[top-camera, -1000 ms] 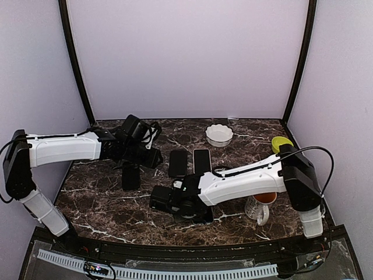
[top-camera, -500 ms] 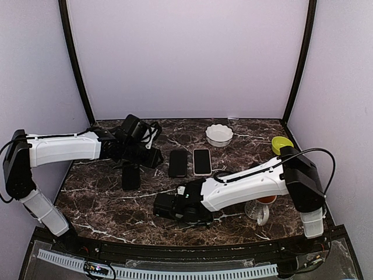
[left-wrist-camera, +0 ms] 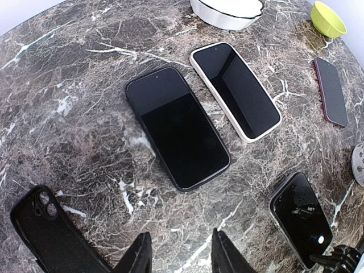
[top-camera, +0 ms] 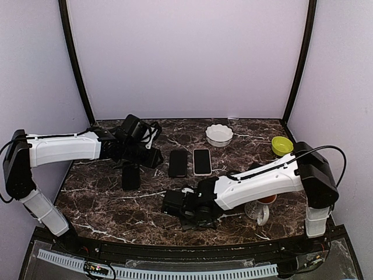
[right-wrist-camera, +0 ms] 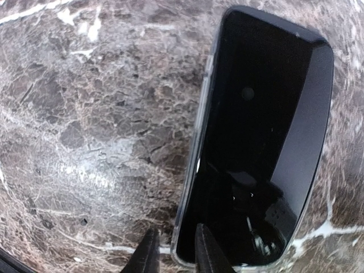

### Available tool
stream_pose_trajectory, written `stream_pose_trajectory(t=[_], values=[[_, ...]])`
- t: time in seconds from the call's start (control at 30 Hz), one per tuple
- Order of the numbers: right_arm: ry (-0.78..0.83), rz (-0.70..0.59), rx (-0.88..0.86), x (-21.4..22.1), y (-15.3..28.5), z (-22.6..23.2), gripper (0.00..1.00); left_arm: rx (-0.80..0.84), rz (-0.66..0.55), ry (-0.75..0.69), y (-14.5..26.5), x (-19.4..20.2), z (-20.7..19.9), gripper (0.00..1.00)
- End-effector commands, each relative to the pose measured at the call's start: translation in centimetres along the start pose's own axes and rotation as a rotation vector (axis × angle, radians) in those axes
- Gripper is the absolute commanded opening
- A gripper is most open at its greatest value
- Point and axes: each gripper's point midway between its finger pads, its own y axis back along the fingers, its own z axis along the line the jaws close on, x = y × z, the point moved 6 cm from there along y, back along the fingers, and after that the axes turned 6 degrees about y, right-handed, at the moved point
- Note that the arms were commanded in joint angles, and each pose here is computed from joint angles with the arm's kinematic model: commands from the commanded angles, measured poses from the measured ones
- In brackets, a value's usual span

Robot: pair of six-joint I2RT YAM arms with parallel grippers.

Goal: Put the phone into the phone case
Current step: Press the bottom left corner of the phone case, then pick up the phone with the phone case at the center of the board.

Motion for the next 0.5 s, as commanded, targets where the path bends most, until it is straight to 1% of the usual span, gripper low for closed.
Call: stream_pose_trajectory(t=[0.0,0.07,0.1,0.17,0.23,0.33,0.47], values=[[0.009,-0.018,0.08,-1.8,2.3,-1.5,0.56,0.021,-0.023,0.009,0.8,-0.2,-0.1,0.37],[-0.054,-0.08,0.098,-3.3,3.7,-2.6,0.92,0.016,-0.03,0.008,1.0,-0.4,0.0,0.37],[-0.085,-0.102,0.111,-3.7,3.9,-3.3,0.98,0.013,-0.032,0.008,1.0,-0.4,0.0,0.37],[-0.141,-0.112,0.12,-4.2,3.6,-4.5,0.98,0.01,-0.033,0.01,1.0,-0.4,0.1,0.37],[-0.165,-0.105,0.099,-4.4,2.7,-4.7,0.99,0.015,-0.031,0.01,1.0,-0.4,0.1,0.37],[-0.162,-0.083,0.068,-4.1,1.3,-4.4,0.99,0.019,-0.029,0.013,0.9,-0.3,0.0,0.37],[-0.158,-0.033,0.072,-3.3,-0.6,-4.7,0.98,0.016,-0.029,0.015,0.9,-0.2,0.1,0.37]])
